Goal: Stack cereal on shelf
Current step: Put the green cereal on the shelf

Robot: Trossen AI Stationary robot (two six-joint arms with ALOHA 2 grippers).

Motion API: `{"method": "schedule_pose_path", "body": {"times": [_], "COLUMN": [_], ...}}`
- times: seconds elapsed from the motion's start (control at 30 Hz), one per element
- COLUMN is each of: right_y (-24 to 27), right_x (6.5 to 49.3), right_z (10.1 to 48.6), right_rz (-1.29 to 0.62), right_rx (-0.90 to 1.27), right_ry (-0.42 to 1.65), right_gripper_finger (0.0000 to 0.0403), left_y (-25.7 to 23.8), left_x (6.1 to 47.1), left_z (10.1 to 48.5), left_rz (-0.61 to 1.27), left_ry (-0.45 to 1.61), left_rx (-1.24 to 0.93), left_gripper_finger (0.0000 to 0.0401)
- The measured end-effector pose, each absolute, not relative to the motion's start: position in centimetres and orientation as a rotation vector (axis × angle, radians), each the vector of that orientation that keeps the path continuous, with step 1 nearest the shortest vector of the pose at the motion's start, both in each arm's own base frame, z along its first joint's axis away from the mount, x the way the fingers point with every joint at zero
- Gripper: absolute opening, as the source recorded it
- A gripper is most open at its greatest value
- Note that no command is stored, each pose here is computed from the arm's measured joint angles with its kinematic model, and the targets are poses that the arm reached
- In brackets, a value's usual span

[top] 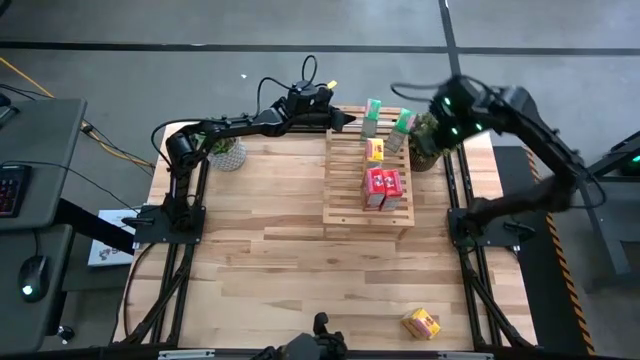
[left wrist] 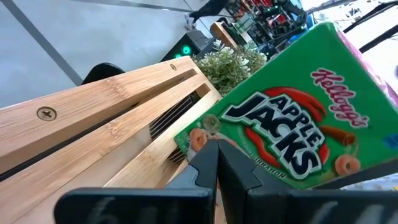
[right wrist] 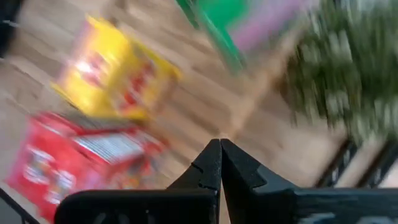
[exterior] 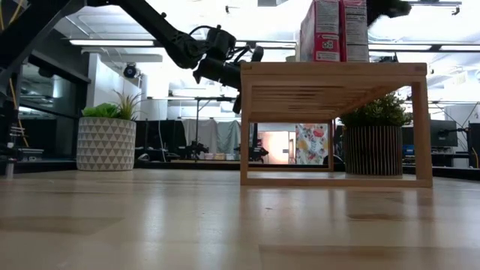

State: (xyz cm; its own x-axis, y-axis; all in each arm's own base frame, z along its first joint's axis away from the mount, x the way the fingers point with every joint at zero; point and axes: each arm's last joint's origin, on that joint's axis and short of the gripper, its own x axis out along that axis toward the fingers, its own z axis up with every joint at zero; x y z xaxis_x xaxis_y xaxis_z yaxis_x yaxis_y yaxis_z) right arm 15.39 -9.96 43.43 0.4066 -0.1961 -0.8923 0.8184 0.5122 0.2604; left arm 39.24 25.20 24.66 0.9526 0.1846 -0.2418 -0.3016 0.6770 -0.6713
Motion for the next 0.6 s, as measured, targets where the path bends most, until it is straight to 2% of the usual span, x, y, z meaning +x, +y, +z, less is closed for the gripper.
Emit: {"method": "schedule_pose_path", "body": {"times": [0.17,0.33,0.6], "right_y": [-8.8,-10.2,-13.5], "right_x": [13.0,13.6,14.8], "right_z": [39.4,36.0,33.8], "right_rz": [-0.867,-0.926,-0.956], "right_rx": [0.862,0.857,0.801], "right_ry": [0.893,0.715,0.609], "right_gripper_finger": [0.0000,0.0000,0.0000], "left_y": [25.1,24.6,23.4], "left_x": [39.3,39.7,40.4], "left_z": [24.7,24.8,24.8], "left_rz": [0.279,0.268,0.242], "left_ry": [0.156,0.150,0.158], "left_rx": [-0.787,-0.789,-0.784], "left_gripper_finger": [0.0000,0.0000,0.0000]}}
